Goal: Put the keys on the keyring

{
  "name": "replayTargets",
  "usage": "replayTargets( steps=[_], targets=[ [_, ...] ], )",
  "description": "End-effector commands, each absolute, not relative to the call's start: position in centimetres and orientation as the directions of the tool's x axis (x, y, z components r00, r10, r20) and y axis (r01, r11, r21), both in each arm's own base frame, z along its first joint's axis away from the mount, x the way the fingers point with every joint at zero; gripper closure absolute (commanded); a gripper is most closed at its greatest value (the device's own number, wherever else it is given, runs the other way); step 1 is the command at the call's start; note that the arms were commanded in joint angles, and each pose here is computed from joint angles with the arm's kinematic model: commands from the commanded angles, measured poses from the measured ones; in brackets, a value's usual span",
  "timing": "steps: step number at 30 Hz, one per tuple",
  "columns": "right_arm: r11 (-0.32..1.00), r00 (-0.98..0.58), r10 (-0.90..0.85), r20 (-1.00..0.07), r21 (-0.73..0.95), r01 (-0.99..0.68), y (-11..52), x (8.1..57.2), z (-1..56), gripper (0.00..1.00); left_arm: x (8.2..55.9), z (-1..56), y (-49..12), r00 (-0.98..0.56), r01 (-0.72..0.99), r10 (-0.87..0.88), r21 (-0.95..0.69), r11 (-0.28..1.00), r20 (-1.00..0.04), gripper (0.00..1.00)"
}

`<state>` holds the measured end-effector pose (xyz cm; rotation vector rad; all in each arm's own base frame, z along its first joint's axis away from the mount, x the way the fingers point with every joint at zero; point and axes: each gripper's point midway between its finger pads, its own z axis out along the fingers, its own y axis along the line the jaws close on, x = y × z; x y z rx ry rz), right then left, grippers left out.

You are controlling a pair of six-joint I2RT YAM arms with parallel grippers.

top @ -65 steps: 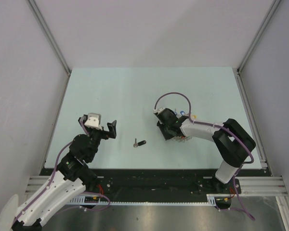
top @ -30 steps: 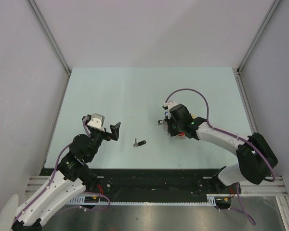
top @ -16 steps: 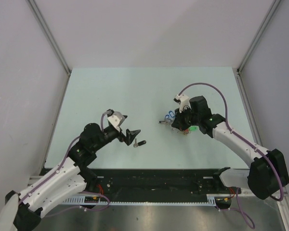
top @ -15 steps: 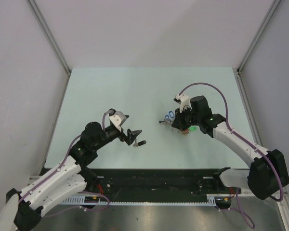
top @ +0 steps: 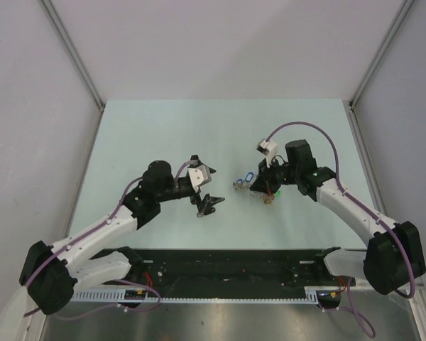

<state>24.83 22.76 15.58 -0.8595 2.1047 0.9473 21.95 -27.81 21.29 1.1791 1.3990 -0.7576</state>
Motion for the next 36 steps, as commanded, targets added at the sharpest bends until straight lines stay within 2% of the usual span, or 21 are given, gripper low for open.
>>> replayTargets(
  steps=[1, 5, 14, 17, 33, 36],
  targets=[
    [0.444, -0.481, -0.266, -0.835, 0.337, -0.830, 23.5, 25.1, 18.1, 1.00, 21.7, 23.9, -30.4, 0.231, 0.957, 0.171, 0.256, 0.140, -0.958, 0.02],
    [0.432, -0.486, -0.267, -0.832, 0.347, -0.832, 23.7, 24.9, 18.1, 1.00, 22.4, 22.9, -31.8, 0.209, 0.970, 0.177, 0.226, 0.085, -0.962, 0.10],
    [0.398, -0.462, -0.261, -0.847, 0.342, -0.851, 24.1, 24.3, 18.9, 1.00, 23.0, 19.7, -33.6, 0.114, 0.993, 0.205, 0.118, 0.009, -0.972, 0.20],
    [0.389, -0.453, -0.255, -0.855, 0.338, -0.857, 24.3, 24.1, 19.4, 1.00, 22.9, 18.6, -34.4, 0.072, 0.997, 0.218, 0.066, -0.035, -0.973, 0.28],
    [0.384, -0.429, -0.245, -0.869, 0.320, -0.866, 24.2, 23.9, 20.2, 1.00, 25.0, 13.9, -36.4, 0.018, 0.996, 0.315, -0.009, -0.085, -0.949, 0.34],
    [0.382, -0.427, -0.242, -0.871, 0.319, -0.867, 24.2, 23.8, 20.4, 1.00, 24.8, 13.7, -36.6, 0.022, 0.996, 0.316, -0.008, -0.094, -0.948, 0.41]
  ],
)
